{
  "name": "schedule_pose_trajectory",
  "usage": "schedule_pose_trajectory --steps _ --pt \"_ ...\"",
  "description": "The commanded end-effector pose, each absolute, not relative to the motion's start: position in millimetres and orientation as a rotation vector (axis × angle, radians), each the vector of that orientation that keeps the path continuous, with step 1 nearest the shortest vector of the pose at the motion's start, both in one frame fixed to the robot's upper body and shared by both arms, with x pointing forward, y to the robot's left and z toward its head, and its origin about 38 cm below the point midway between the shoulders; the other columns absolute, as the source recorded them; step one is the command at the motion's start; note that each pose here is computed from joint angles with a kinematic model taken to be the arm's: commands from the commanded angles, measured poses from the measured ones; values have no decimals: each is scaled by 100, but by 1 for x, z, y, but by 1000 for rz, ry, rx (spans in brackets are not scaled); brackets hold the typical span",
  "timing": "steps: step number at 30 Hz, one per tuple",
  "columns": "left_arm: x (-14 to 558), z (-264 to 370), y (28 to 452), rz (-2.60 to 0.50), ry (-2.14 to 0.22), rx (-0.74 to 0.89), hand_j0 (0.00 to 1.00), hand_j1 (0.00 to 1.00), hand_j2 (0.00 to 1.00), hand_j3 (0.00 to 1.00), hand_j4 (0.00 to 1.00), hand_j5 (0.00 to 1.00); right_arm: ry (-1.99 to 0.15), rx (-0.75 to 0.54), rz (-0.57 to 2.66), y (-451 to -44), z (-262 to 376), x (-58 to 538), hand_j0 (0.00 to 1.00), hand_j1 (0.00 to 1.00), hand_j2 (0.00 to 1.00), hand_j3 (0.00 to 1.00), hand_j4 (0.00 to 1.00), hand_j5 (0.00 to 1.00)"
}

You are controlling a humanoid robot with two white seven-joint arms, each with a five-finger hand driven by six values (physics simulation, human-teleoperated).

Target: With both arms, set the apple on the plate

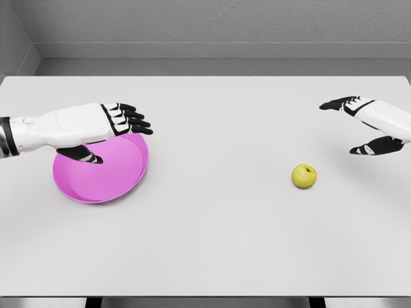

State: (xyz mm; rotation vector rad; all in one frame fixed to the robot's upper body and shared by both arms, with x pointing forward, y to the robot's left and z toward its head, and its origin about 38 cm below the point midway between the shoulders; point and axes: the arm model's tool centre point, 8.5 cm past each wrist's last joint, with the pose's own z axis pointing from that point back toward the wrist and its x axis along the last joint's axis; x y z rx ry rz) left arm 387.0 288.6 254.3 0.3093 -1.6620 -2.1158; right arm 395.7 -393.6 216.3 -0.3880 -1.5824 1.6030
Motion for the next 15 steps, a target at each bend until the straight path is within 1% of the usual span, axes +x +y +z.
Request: schedule_pose_trajectory --steps 1,6,8,11,13,15 --pt "387 255 289 -2109 -1666 308 100 100 100 100 100 100 -1586 -388 1597 -394 218 396 97 97 97 97 97 97" --pt "387 255 289 -2108 -1664 307 100 100 100 100 100 100 -1587 -392 1601 -394 219 397 97 97 97 97 97 97" --pt "387 255 289 -2109 -1665 306 100 100 100 100 100 100 -1547 -407 1616 -402 217 395 99 99 99 99 99 99" --pt "387 255 289 -2109 -1666 308 100 100 100 100 100 100 -1515 -419 1639 -407 219 393 99 99 99 99 99 99" --pt "387 255 289 -2108 -1664 307 100 100 100 100 100 100 -1490 -396 1640 -409 207 387 99 99 99 99 99 99" --pt "387 255 289 -2108 -1665 309 100 100 100 100 100 100 -1457 -337 1667 -399 189 383 98 98 98 98 98 98"
